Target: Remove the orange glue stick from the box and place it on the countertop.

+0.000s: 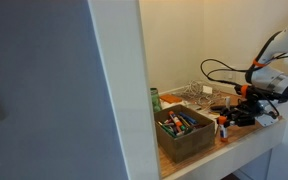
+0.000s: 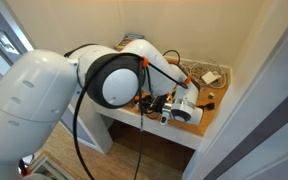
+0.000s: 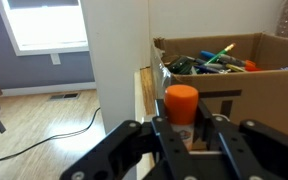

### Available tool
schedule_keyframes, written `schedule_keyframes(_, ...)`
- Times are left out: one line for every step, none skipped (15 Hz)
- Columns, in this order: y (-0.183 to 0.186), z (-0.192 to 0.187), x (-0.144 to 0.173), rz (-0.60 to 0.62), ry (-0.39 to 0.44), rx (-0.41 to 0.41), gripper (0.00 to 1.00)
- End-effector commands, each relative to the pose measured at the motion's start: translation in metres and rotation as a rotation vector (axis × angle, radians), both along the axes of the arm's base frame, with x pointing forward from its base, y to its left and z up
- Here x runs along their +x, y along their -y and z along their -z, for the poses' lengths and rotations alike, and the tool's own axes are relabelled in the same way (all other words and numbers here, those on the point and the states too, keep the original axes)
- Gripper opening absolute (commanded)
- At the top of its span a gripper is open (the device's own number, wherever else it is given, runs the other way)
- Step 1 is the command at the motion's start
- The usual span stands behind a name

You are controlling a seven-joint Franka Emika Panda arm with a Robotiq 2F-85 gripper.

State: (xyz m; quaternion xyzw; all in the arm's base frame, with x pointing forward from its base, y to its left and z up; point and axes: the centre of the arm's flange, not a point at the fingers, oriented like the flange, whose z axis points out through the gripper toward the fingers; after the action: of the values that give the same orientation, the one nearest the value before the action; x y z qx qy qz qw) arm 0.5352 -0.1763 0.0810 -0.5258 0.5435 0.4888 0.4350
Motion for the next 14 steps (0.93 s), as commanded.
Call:
schedule_keyframes(0.0063, 0.0087, 0.0120, 0.021, 0.018, 0.036, 0.08)
schedule_keyframes(0.0061, 0.0105, 0.0126, 0.021, 0.021, 0.038, 0.08)
schedule_keyframes(0.0064, 0.0111, 0.0128, 0.022, 0.022, 0.045, 0.08)
schedule_keyframes(0.0065, 0.0125, 0.0133, 0.021, 0.026, 0.047, 0.08)
schedule_keyframes(0.0062, 0.0126, 0.0136, 0.021, 0.026, 0.054, 0.08)
schedule_keyframes(0.0060, 0.0128, 0.0138, 0.020, 0.031, 0.058, 0.08)
schedule_keyframes(0.0058, 0.0130, 0.0142, 0.020, 0.033, 0.063, 0.08)
schedule_keyframes(0.0054, 0.0134, 0.0145, 0.018, 0.039, 0.065, 0.08)
schedule_keyframes(0.0053, 0.0141, 0.0146, 0.018, 0.041, 0.068, 0.08)
schedule_keyframes(0.0052, 0.0146, 0.0148, 0.016, 0.043, 0.070, 0.08)
schedule_keyframes(0.0054, 0.0150, 0.0152, 0.015, 0.045, 0.070, 0.08)
schedule_keyframes(0.0056, 0.0153, 0.0153, 0.014, 0.047, 0.068, 0.39)
schedule_keyframes(0.0058, 0.0150, 0.0153, 0.011, 0.047, 0.066, 0.58)
schedule_keyframes(0.0063, 0.0142, 0.0155, 0.007, 0.050, 0.062, 0.63)
